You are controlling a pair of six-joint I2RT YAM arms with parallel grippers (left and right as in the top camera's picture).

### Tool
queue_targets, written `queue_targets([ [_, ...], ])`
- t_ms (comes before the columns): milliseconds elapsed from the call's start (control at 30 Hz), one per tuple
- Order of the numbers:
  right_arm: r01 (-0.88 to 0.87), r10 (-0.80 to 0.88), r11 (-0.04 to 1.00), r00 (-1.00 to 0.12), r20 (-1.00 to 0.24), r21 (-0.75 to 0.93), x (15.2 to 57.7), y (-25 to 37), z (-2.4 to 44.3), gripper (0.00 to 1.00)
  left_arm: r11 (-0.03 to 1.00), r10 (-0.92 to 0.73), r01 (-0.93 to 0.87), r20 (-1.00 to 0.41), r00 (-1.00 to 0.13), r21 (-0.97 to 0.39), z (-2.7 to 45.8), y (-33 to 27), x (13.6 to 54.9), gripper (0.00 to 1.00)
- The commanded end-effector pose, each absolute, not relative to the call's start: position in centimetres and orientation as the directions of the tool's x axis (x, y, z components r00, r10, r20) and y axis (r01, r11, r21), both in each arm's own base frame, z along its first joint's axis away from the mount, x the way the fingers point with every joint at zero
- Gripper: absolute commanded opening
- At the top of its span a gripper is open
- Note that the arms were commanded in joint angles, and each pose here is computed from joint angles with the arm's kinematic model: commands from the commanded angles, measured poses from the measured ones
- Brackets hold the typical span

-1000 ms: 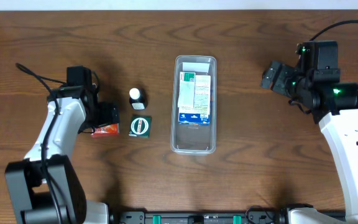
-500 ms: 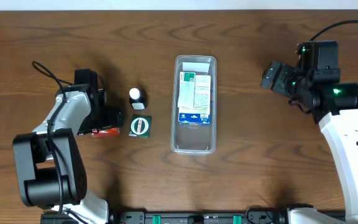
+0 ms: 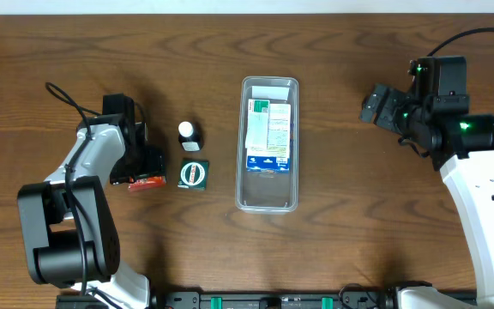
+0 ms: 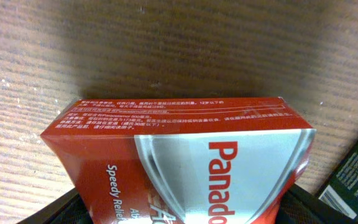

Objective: Pack container
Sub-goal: 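Reach the left gripper to the red Panadol box and grasp it, then carry the red box over the container and lower it in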

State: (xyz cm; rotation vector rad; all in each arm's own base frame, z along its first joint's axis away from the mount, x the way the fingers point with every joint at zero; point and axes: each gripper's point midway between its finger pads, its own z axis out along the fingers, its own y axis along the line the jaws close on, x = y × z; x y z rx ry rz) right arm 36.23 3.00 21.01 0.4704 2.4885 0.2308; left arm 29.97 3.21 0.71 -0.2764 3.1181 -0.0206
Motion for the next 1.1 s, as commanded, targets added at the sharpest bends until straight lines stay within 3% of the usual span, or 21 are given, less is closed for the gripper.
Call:
queue_targets([
  [0,0.278,0.376,0.925,-0.761,-0.529,0.259,36.3,2.7,21.2,0.99,0.983,-0.181,-0.181,0.021,-0.983,-0.013,0.8,3.2,29.3,0.74],
  [200,0.278,0.376,0.925,-0.761,-0.529,0.258,36.3,2.7,21.2,0.99,0.979,-0.202,-0.202,-0.035,-0.979,-0.015,5.8,3.3,29.9,0.73],
  [467,0.278,0.376,0.925,-0.761,-0.529,0.259,36.3,2.7,21.2,0.99,0.99,-0.138,-0.13,-0.22,-0.966,-0.05,15.2,0.7,29.9,0.72],
  [733,0.278,0.376,0.925,-0.761,-0.529,0.258,36.3,2.7,21.2,0.99,0.982,-0.014,0.063,-0.401,-0.916,-0.177,20.5,-8.3,28.7,0.71],
  [1067,0.278,0.376,0.925,-0.761,-0.529,0.258,36.3,2.7,21.2,0.99,0.899,0.175,0.366,-0.571,-0.802,-0.238,22.5,-21.5,28.6,0.71],
])
